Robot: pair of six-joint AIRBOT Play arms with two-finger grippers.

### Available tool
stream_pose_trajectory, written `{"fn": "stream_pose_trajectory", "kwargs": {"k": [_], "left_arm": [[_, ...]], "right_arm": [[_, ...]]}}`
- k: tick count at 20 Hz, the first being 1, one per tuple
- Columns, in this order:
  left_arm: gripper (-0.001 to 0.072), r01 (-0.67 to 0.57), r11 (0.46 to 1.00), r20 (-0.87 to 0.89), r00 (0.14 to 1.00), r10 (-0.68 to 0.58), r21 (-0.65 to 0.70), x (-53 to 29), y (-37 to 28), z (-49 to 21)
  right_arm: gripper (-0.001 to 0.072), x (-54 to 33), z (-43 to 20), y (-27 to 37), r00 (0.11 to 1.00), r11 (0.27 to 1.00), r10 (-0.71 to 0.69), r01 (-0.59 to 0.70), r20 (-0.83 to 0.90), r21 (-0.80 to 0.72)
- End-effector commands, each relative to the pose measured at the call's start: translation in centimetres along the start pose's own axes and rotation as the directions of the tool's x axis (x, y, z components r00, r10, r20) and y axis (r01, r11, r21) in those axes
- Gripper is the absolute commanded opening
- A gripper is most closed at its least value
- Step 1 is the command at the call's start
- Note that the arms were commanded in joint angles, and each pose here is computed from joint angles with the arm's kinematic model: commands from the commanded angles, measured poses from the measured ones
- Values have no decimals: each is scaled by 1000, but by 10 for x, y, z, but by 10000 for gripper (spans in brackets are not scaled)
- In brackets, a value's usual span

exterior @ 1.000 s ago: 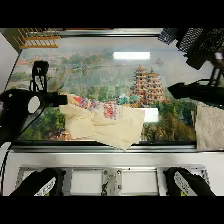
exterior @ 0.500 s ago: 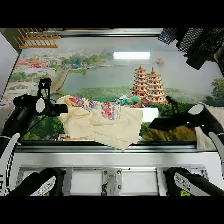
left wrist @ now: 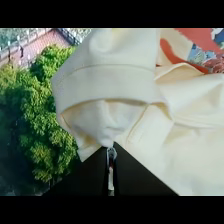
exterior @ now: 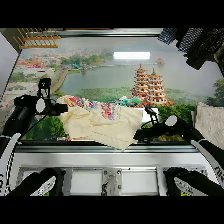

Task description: Fold the clothes and pants, and hang the long-sleeved shirts on hangers.

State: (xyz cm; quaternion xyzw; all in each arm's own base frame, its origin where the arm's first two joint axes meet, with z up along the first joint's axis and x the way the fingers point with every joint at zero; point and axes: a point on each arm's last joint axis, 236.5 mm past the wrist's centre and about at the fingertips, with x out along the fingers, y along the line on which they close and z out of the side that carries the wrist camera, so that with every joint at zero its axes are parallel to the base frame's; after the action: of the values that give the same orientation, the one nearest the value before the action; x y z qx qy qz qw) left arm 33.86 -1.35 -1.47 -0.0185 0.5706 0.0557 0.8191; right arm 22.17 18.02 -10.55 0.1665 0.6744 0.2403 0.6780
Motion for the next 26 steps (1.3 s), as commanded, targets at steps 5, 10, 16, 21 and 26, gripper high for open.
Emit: {"fn": "stream_pose_trajectory", "kwargs": {"k": [5,10,16,21,26], "left_arm": [[6,3,1000,7,1000,-3,-3,0,0,2],[6,2,1000,19,1000,-2,1,-3,0,5],[6,66,998,424,904,-50,-23,-149,12,90],[6,295,955,727,651,-217,21,-323,-5,95],[6,374,920,858,429,-284,118,-425,-3,50]], "right_arm": [[383,5,0,6,1000,1000,-1,1,8,-13],[8,-9,15,9,999,999,-2,3,52,-35],[7,-230,133,28,826,940,-146,287,544,-184],[7,-487,147,117,310,856,-73,507,948,-100],[7,-615,85,196,-125,814,96,581,988,-6]]}}
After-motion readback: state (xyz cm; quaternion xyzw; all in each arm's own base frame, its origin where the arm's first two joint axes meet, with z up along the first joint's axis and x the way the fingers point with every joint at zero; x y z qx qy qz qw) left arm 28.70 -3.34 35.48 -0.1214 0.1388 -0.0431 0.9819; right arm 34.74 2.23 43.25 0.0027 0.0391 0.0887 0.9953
